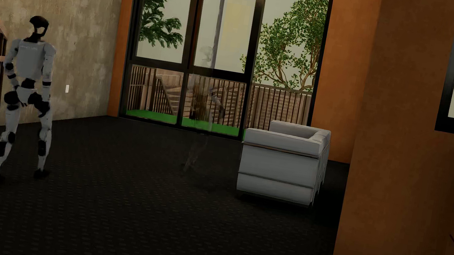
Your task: Move towards the white sofa
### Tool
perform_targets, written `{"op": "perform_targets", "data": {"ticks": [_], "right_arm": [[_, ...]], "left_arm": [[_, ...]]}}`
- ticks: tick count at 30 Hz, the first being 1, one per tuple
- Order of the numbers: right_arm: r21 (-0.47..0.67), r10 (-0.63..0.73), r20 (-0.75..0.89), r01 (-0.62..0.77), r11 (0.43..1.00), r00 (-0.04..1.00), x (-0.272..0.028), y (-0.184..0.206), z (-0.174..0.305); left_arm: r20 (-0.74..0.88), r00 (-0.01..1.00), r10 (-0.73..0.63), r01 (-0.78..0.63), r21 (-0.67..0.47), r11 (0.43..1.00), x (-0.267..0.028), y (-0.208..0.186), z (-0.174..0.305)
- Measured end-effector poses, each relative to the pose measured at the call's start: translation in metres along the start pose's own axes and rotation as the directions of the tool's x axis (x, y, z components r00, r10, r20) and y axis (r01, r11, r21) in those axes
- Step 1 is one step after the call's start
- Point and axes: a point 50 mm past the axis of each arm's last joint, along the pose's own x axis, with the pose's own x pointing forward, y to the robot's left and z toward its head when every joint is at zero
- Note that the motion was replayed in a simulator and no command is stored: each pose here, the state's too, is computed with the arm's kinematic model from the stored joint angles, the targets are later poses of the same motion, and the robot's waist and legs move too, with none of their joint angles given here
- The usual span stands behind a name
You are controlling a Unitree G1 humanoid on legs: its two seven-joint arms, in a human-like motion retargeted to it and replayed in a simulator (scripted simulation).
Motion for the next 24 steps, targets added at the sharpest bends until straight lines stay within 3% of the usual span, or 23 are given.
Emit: {"op": "perform_targets", "data": {"ticks": [5,9,12,17,21,24], "right_arm": [[-0.011,0.034,-0.163,-0.036,0.999,0.986,-0.008,0.012,-0.042],[-0.035,-0.018,-0.212,0.011,0.999,0.977,-0.008,-0.01,-0.05],[-0.024,-0.083,-0.084,0.081,0.996,0.993,0.0,-0.035,-0.013],[-0.032,-0.19,0.199,0.2,0.979,0.962,0.006,-0.083,0.081],[0.04,-0.24,0.416,0.246,0.968,0.877,-0.005,-0.101,0.155],[0.068,-0.245,0.54,0.248,0.966,0.805,-0.021,-0.101,0.181]], "left_arm": [[-0.032,0.999,0.001,-0.001,-0.015,1.0,0.0,-0.002,-0.007],[-0.238,0.97,-0.048,0.029,-0.081,0.996,-0.017,-0.027,-0.062],[-0.301,0.949,-0.098,0.105,0.008,0.994,-0.029,-0.035,-0.082],[-0.449,0.892,-0.052,-0.004,-0.122,0.993,-0.049,-0.032,-0.121],[-0.504,0.86,-0.082,0.029,-0.113,0.993,-0.067,-0.042,-0.14],[-0.518,0.85,-0.1,0.041,-0.124,0.991,-0.074,-0.05,-0.146]]}}
